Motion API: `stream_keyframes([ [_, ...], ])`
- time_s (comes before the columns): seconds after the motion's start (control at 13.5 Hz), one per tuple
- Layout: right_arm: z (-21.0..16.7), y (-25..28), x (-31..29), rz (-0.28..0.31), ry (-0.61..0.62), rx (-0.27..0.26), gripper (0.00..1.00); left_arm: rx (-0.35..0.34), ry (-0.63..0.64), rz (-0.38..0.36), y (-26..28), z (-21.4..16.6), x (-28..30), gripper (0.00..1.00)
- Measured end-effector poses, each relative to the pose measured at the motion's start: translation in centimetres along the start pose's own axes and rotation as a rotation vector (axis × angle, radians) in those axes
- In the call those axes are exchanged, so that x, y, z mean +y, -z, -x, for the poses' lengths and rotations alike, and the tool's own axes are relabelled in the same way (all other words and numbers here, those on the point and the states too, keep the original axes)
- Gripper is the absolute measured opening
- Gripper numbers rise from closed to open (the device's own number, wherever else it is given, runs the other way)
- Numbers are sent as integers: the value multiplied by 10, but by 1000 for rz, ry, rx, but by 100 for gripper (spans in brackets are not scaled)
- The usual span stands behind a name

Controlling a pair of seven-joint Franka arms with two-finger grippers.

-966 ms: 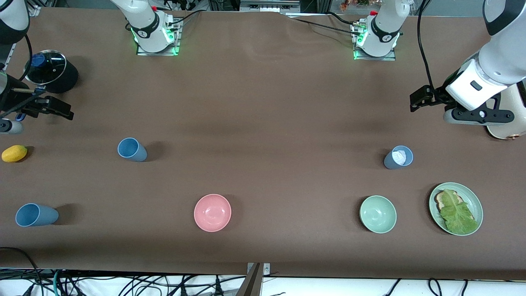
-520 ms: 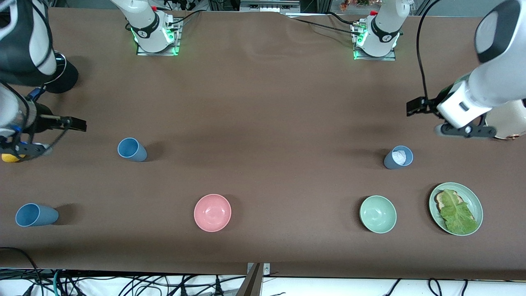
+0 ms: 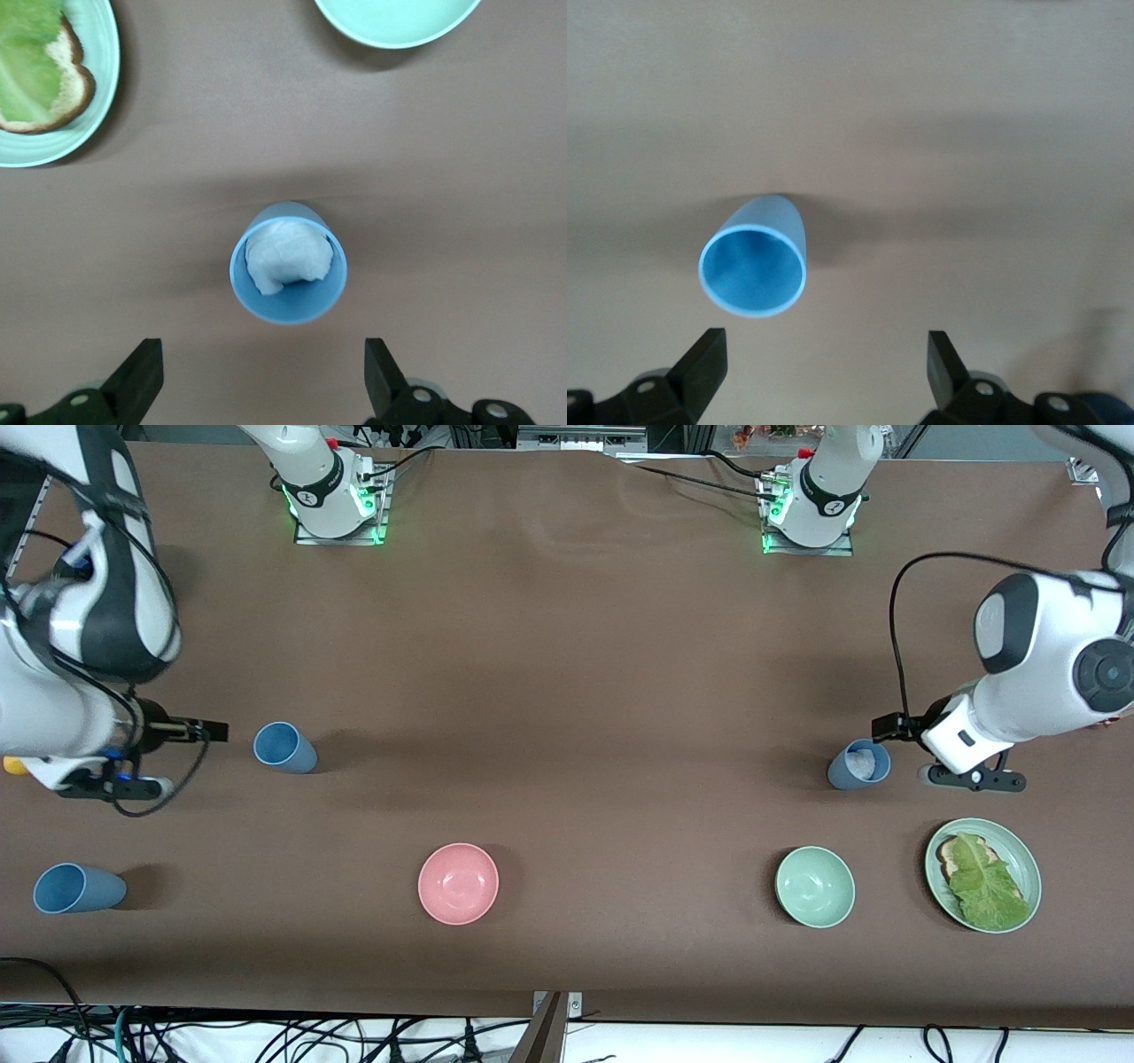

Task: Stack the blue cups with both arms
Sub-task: 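Grasp the blue cup with the right gripper while the left gripper grasps the tissue cup, then carry both blue cups toward the table middle, side by side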

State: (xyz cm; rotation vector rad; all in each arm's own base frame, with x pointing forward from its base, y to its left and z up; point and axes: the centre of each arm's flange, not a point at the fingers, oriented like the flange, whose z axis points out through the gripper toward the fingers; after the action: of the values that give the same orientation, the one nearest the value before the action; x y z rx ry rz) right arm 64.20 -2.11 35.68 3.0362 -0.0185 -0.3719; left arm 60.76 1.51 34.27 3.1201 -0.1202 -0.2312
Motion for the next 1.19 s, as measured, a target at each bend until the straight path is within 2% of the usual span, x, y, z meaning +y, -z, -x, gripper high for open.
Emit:
stream_keyframes([
  [0.22, -3, -47, -6, -4, 11, 20, 100, 50, -7, -44, -47, -6, -21, 100],
  [0.3, -1, -56, -7, -5, 12, 18, 100, 49, -5, -43, -61, -4, -27, 100],
  [0.37, 0, -61, -7, -5, 14, 16, 100, 44, -7, -41, -69, -3, -27, 95],
  [0.45, 1, -65, -8, -6, 15, 15, 100, 38, -12, -39, -73, -2, -26, 85],
  [0.52, 2, -70, -8, -6, 16, 15, 100, 31, -15, -37, -76, -1, -24, 85],
  [0.67, 5, -83, -10, -8, 19, 16, 100, 9, -19, -30, -92, 0, -22, 67],
  [0.89, 11, -102, -12, -10, 22, 12, 100, 1, -16, -22, -110, -2, -24, 30],
  [1.04, 14, -109, -13, -13, 21, 1, 95, 8, -27, -21, -107, -4, -18, 7],
  [1.19, 15, -112, -14, -30, 11, -5, 70, 9, -58, -13, -97, -9, 2, 5],
])
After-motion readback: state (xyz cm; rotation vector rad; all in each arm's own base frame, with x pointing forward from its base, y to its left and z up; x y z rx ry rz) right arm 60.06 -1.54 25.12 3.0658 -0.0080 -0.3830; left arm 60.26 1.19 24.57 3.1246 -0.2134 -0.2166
